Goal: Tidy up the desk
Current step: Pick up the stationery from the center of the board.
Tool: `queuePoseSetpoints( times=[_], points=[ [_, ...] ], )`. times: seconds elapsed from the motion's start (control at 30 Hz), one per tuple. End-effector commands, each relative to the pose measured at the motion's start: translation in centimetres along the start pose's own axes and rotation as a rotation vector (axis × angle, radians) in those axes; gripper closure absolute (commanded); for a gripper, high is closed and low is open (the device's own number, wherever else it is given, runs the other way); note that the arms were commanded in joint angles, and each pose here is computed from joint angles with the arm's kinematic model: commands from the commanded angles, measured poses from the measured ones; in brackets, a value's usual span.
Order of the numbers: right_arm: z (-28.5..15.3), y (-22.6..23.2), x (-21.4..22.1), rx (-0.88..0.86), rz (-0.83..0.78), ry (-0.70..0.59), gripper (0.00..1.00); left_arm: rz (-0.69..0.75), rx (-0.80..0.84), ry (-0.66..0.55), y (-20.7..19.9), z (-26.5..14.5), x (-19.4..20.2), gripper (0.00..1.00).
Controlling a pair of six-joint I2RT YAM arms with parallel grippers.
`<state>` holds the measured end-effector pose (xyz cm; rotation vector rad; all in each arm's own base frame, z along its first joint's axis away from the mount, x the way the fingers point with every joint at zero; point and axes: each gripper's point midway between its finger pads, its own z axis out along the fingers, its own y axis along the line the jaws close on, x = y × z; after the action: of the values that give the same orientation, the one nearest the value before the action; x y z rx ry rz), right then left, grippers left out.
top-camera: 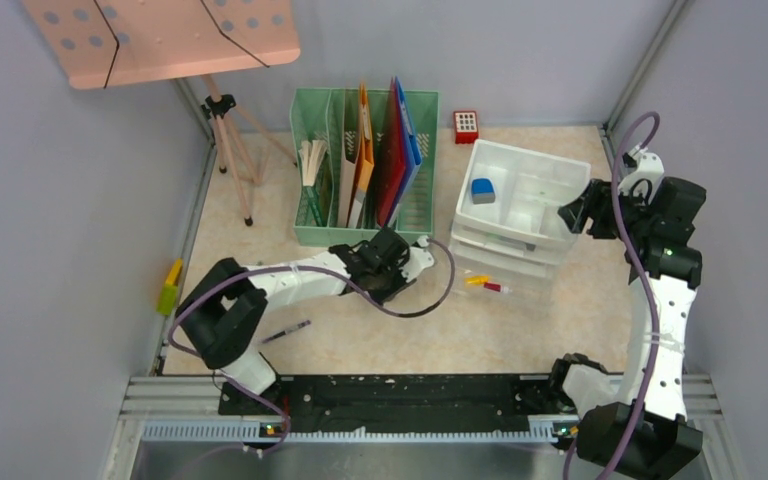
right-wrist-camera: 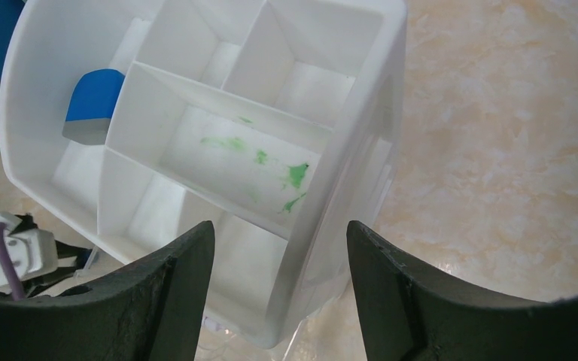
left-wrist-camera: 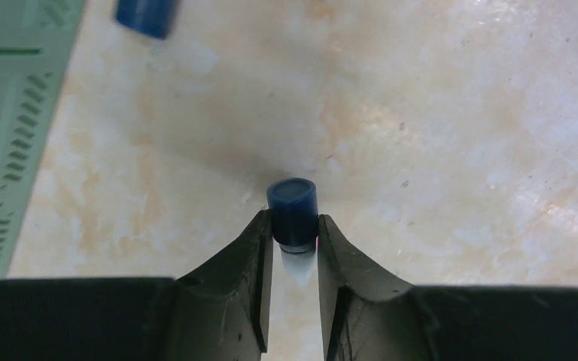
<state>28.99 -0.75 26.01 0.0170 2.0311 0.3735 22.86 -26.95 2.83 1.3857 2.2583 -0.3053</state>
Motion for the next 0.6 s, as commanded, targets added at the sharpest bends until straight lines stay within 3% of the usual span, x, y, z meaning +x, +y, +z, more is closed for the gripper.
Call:
queuePoseSetpoints(
  times=[0.0, 0.13, 0.3, 0.47, 0.57],
  points=[
    [0.1, 0.0, -0.8, -0.009, -0.034, -0.033, 0.35, 0.01, -0.052, -0.114, 2.7, -4.7, -2.2, 0.81],
    [0.1, 0.0, -0.9, -0.012, -0.03, -0.036, 0.35, 0.088, -0.076, -0.213, 3.6, -9.2, -4.9, 0.86],
    [0.1, 0.0, -1.1, -0.016, -0.023, -0.042, 0.35, 0.184, 0.023, -0.367, 1.7, -13.5, -10.9, 0.86],
    [0.0, 0.0, -1.0, -0.011, -0.027, -0.042, 0.35, 0.26, 0.053, -0.411, 0.0, -15.1, -16.2, 0.83],
    [-0.1, 0.0, -1.0, -0.008, -0.027, -0.044, 0.35, 0.31, 0.073, -0.399, -1.6, -13.9, -18.6, 0.81]
  ],
)
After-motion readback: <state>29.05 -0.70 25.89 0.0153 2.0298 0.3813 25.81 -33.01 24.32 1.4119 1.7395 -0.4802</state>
